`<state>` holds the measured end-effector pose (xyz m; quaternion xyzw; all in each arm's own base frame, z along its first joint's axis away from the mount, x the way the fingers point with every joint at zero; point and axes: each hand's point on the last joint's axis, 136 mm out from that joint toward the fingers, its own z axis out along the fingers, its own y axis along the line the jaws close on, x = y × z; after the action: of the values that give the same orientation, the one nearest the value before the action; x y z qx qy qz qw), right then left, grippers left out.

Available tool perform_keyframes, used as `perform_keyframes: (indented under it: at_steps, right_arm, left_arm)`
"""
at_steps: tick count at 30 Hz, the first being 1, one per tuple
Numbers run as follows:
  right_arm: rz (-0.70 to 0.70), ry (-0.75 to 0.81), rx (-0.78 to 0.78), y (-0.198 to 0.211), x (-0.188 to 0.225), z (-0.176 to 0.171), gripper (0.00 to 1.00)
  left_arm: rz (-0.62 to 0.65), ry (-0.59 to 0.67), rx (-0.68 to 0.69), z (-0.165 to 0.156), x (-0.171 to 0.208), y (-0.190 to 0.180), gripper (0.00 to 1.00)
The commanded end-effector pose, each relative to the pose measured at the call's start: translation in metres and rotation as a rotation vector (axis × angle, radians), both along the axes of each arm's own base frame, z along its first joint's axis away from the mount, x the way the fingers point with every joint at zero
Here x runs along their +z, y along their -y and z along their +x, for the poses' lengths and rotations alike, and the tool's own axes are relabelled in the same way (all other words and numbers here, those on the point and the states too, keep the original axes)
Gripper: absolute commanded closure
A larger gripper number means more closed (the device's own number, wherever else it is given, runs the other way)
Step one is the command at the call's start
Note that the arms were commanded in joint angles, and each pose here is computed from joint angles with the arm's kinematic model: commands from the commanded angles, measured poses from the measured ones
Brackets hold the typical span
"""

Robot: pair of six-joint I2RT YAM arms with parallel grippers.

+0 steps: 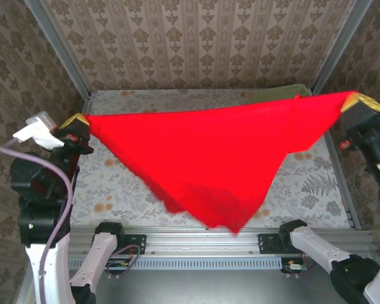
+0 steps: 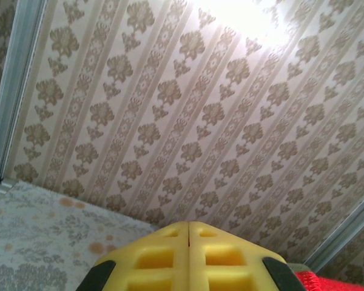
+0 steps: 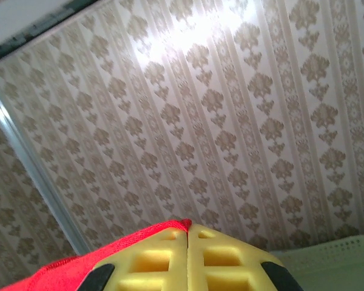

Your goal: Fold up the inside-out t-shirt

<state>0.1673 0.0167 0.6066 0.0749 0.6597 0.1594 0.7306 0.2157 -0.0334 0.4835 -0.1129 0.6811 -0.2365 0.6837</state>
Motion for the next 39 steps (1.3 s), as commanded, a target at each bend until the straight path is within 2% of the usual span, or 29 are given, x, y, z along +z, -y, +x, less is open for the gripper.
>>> perform_keyframes:
  at_steps: [1,3,6,13,18,19,20,21,22,24,25,26,28,32,36,39]
  right_arm:
    - [-0.061,-0.181,-0.112,-0.002,-0.044,0.094,1.00]
    - [-0.083,-0.254,-0.136,-0.006,-0.072,0.130,1.00]
    - [-0.107,-0.380,-0.092,-0.027,-0.131,0.190,1.00]
    - [-0.111,-0.683,0.031,-0.081,-0.302,0.325,1.00]
    - [-0.177,-0.828,-0.051,-0.079,-0.382,0.407,1.00]
    - [-0.179,-0.844,-0.064,-0.076,-0.387,0.421,1.00]
    - [-0.177,-0.856,-0.075,-0.074,-0.390,0.434,1.00]
    - [-0.175,-0.858,-0.082,-0.071,-0.391,0.443,0.91]
    - [-0.170,-0.860,-0.089,-0.069,-0.390,0.451,0.74]
    - [-0.165,-0.862,-0.105,-0.064,-0.384,0.457,0.46]
    - [-0.172,-0.865,-0.118,-0.060,-0.379,0.455,0.36]
    - [-0.188,-0.875,-0.130,-0.057,-0.375,0.450,0.30]
    - [-0.221,-0.910,-0.148,-0.054,-0.370,0.434,0.27]
    - [-0.309,-0.921,-0.070,-0.082,-0.363,0.389,0.25]
    - [-0.286,-0.887,0.043,-0.116,-0.374,0.333,0.21]
    - [-0.221,-0.956,0.108,-0.129,-0.403,0.298,0.21]
  left_arm:
    - [0.030,-0.176,0.002,0.057,-0.052,0.005,1.00]
    - [0.049,-0.290,0.019,0.087,-0.091,0.006,1.00]
    - [0.070,-0.454,0.057,0.125,-0.152,0.003,1.00]
    - [0.107,-0.677,0.120,0.202,-0.270,-0.003,1.00]
    - [0.106,-0.859,0.160,0.261,-0.343,-0.019,0.99]
    - [0.102,-0.888,0.181,0.271,-0.352,-0.027,0.97]
    - [0.096,-0.907,0.193,0.281,-0.359,-0.034,0.89]
    - [0.093,-0.920,0.188,0.290,-0.363,-0.037,0.78]
    - [0.092,-0.948,0.181,0.297,-0.366,-0.041,0.67]
    - [0.118,-0.985,0.177,0.307,-0.363,-0.045,0.51]
    - [0.134,-0.994,0.168,0.309,-0.358,-0.045,0.43]
    - [0.150,-0.999,0.172,0.307,-0.350,-0.046,0.34]
    - [0.169,-1.003,0.195,0.296,-0.334,-0.051,0.21]
    - [0.195,-0.967,0.191,0.267,-0.312,-0.041,0.17]
    - [0.190,-0.998,0.142,0.252,-0.324,-0.031,0.12]
    - [0.192,-1.046,0.135,0.256,-0.342,-0.034,0.06]
